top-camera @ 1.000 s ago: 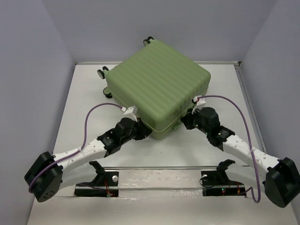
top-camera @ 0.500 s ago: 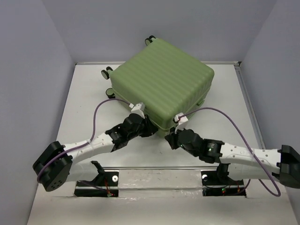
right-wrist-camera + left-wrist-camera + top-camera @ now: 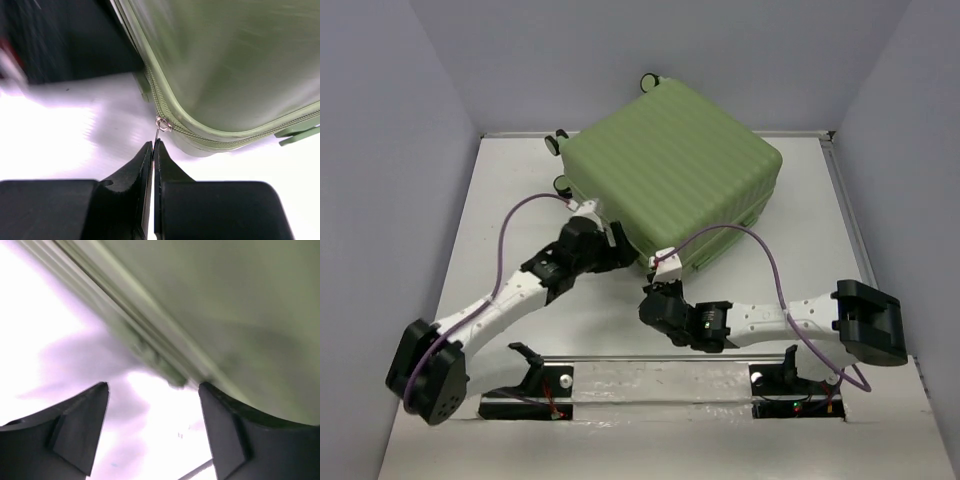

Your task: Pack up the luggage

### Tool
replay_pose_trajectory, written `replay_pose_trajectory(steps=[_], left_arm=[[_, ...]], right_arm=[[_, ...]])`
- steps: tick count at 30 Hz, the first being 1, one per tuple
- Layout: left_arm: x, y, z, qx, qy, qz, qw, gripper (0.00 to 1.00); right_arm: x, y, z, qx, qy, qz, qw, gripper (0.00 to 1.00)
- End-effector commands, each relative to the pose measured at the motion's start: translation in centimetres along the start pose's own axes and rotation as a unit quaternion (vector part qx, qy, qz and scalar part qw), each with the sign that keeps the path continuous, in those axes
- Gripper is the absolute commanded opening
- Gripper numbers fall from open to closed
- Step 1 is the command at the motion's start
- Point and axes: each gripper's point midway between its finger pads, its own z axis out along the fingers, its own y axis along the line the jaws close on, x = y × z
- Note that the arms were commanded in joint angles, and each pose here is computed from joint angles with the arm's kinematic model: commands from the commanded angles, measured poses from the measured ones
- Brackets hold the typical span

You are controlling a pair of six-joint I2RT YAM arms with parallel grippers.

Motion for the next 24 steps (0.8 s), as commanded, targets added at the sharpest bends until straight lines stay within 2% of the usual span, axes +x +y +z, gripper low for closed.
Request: replay_pose_trajectory(steps=[1, 2, 3, 4, 6, 8, 11, 15, 16, 18, 21, 24], left_arm=[[-10.6, -0.4, -6.8, 0.052, -0.147, 0.007, 0.988, 0.90], [-12.6, 1.9, -8.1, 0.028, -0.172, -0.008, 0.985, 0.92], [-14.0, 1.4, -9.2, 0.050, -0.177, -0.009, 0.983, 0.92], [-15.7, 3.1, -9.6, 0.034, -0.190, -0.028, 0.981, 0.92], [-18.3, 2.5, -10.4, 0.062, -0.206, -0.044, 0.976, 0.92], [-20.1, 4.0, -9.6, 0.054, -0.206, -0.072, 0.974, 0.94], [-24.4, 3.9, -9.9, 0.057, -0.240, -0.086, 0.965, 0.95], [-27.9, 6.6, -6.7, 0.033, -0.232, -0.124, 0.964, 0.96], [-29.7, 7.2, -7.3, 0.032, -0.247, -0.127, 0.960, 0.96], [-30.4, 8.8, -5.0, 0.022, -0.230, -0.141, 0.963, 0.96], [-33.5, 8.5, -3.9, 0.037, -0.239, -0.132, 0.961, 0.95], [-35.1, 8.5, -2.7, 0.048, -0.239, -0.140, 0.960, 0.95]], right_arm=[[-4.4, 7.0, -2.4, -0.111, -0.046, 0.136, 0.983, 0.07], [-4.2, 7.1, -2.5, -0.116, -0.041, 0.137, 0.983, 0.07], [-3.9, 7.1, -2.5, -0.117, -0.038, 0.136, 0.983, 0.07], [-3.3, 7.0, -2.5, -0.118, -0.032, 0.133, 0.984, 0.07], [-2.9, 6.9, -2.4, -0.118, -0.027, 0.133, 0.984, 0.07], [-2.5, 6.8, -2.5, -0.120, -0.022, 0.131, 0.984, 0.07], [-2.1, 6.7, -2.5, -0.119, -0.017, 0.125, 0.985, 0.07], [-1.8, 6.8, -2.5, -0.123, -0.011, 0.118, 0.985, 0.07], [-1.6, 6.7, -2.5, -0.122, -0.010, 0.117, 0.985, 0.07], [-1.5, 6.7, -2.5, -0.124, -0.008, 0.115, 0.986, 0.07], [-1.4, 7.0, -2.8, -0.135, -0.003, 0.114, 0.984, 0.07], [-1.1, 7.5, -3.1, -0.153, 0.007, 0.109, 0.982, 0.07]])
